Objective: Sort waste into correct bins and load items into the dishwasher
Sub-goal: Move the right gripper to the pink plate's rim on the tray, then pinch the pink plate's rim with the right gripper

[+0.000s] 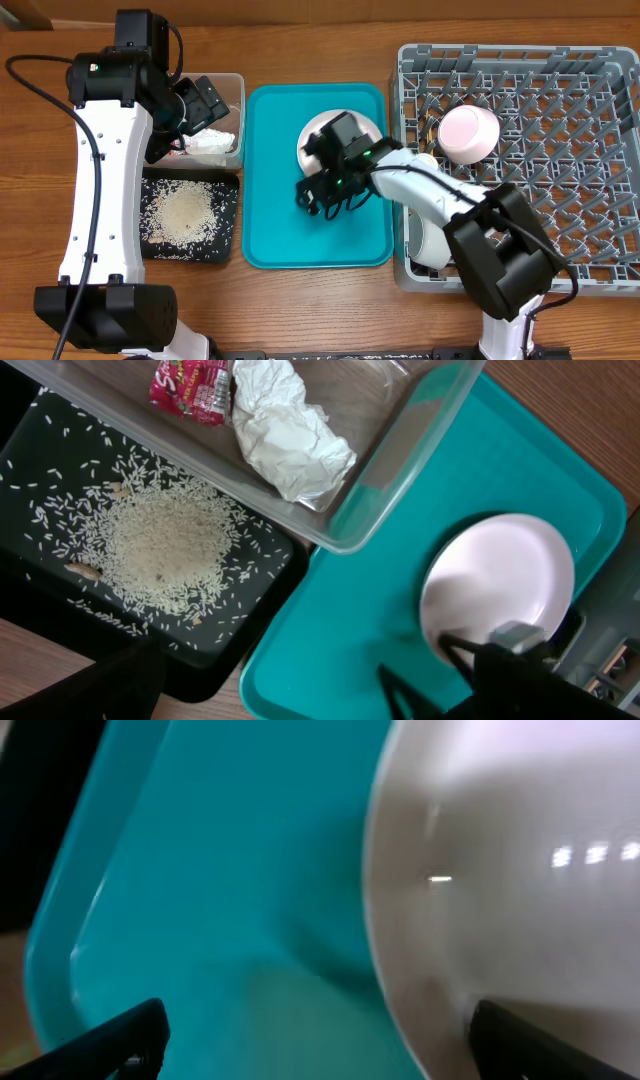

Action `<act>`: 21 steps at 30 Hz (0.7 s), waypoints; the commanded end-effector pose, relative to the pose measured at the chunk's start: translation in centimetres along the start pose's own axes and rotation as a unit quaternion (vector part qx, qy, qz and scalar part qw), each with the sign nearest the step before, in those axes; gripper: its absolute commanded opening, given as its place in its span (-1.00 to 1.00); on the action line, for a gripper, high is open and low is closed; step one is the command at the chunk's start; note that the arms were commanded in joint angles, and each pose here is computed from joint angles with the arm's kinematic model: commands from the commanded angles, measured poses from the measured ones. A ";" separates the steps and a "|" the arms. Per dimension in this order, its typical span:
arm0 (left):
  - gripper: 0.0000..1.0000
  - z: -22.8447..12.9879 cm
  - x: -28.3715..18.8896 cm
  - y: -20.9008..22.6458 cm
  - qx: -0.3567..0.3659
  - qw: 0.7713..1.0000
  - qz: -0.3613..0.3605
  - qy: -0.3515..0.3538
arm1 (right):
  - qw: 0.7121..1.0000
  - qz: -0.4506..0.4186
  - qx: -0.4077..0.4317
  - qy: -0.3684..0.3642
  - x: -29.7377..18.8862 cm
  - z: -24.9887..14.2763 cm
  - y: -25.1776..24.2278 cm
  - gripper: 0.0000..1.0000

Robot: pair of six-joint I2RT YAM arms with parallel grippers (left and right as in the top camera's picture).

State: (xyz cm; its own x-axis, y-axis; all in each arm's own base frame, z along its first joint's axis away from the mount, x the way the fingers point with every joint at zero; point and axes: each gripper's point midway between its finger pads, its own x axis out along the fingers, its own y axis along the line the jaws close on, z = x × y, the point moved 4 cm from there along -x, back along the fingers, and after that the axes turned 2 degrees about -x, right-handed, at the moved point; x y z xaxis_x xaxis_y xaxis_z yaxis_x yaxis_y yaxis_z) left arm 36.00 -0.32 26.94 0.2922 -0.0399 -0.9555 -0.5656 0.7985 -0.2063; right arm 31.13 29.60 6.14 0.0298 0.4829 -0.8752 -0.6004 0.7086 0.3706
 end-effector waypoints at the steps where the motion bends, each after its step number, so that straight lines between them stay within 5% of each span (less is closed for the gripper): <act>1: 1.00 0.0 -0.6 -0.4 0.003 1.000 -0.007 -0.008 | 0.998 0.041 -0.048 0.032 0.9 -1.2 3.3 0.96; 8: 1.00 0.0 -0.6 -0.4 0.003 1.000 -0.007 -0.008 | 0.993 0.052 -0.079 0.063 1.2 -2.9 6.8 1.00; 21: 1.00 0.0 -0.6 -0.4 0.003 1.000 -0.008 -0.008 | 0.995 0.017 -0.089 -0.042 -6.2 0.0 9.2 1.00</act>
State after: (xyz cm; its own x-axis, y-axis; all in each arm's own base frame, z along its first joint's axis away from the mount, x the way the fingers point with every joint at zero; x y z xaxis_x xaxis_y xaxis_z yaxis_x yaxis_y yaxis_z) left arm 36.00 -0.32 26.94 0.2918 -0.0399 -0.9556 -0.5657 0.7985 -0.2061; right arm 24.92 33.22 13.73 0.0173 0.5448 -0.8384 -0.7429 0.5682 0.3539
